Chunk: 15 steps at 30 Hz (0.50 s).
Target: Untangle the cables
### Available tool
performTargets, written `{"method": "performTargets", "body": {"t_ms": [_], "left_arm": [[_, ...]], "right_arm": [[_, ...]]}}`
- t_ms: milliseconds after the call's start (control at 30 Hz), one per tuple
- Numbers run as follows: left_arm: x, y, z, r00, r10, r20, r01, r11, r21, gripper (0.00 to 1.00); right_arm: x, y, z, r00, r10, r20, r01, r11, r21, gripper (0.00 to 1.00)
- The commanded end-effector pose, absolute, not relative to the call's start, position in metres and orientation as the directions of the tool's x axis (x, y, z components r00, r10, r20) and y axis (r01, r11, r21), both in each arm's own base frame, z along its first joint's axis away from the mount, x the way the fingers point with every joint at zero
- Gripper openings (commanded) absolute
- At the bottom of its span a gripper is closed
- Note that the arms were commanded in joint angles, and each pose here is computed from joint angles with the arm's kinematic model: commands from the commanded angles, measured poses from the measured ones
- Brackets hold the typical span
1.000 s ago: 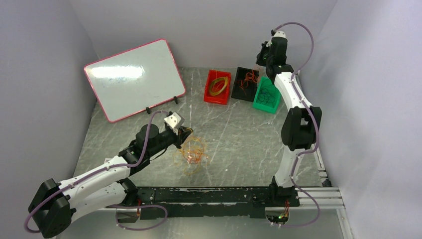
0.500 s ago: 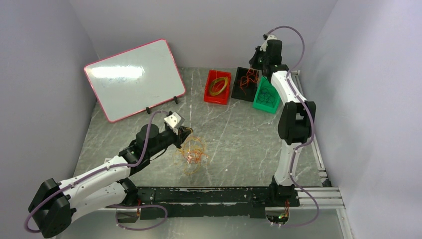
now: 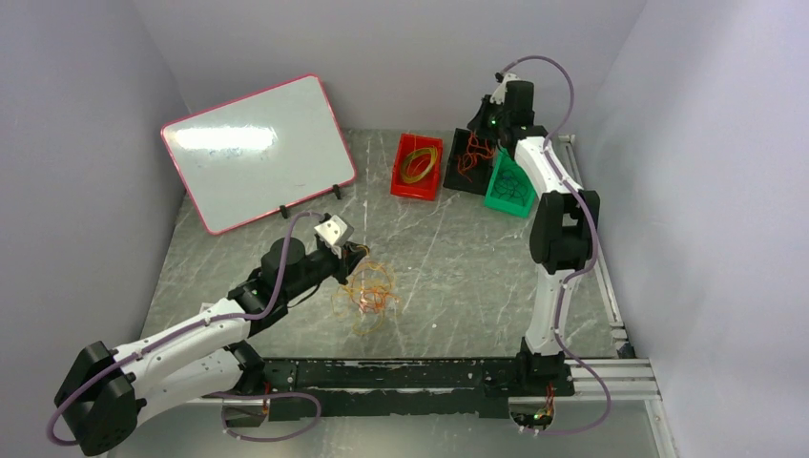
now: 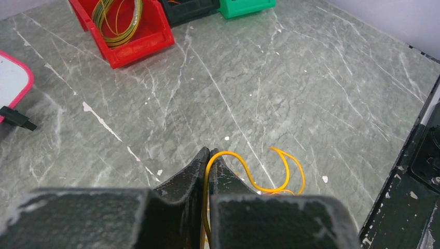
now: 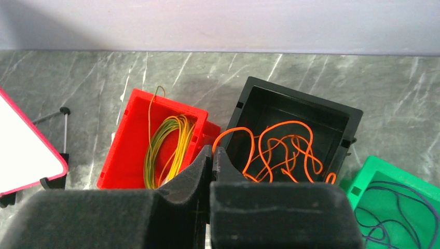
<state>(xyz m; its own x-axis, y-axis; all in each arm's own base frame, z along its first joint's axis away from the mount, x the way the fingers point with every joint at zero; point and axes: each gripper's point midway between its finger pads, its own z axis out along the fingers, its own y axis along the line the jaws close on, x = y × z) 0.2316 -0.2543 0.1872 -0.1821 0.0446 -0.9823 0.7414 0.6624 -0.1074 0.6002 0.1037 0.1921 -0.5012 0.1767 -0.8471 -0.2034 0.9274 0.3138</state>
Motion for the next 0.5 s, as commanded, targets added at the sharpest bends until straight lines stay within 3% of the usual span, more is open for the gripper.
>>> {"method": "performTargets", "body": {"t_ms": [0,467], "left_arm": [[0.232,-0.252,0.19,-0.171,0.035,-0.985,0.733,0.673,-0.103,0.07],[0.232,-0.249,0.188,-0.17,0.034,-0.985,0.724,0.683,-0.102,0.07]], "right_arm": [[0.602,0.121,0.185,-0.527,0.171,-0.832,-0.237,0.911,0.337,0.0],[0.599,0.135,0.182,-0.535,0.177,-0.826,-0.265,0.894,0.363,0.0]]}}
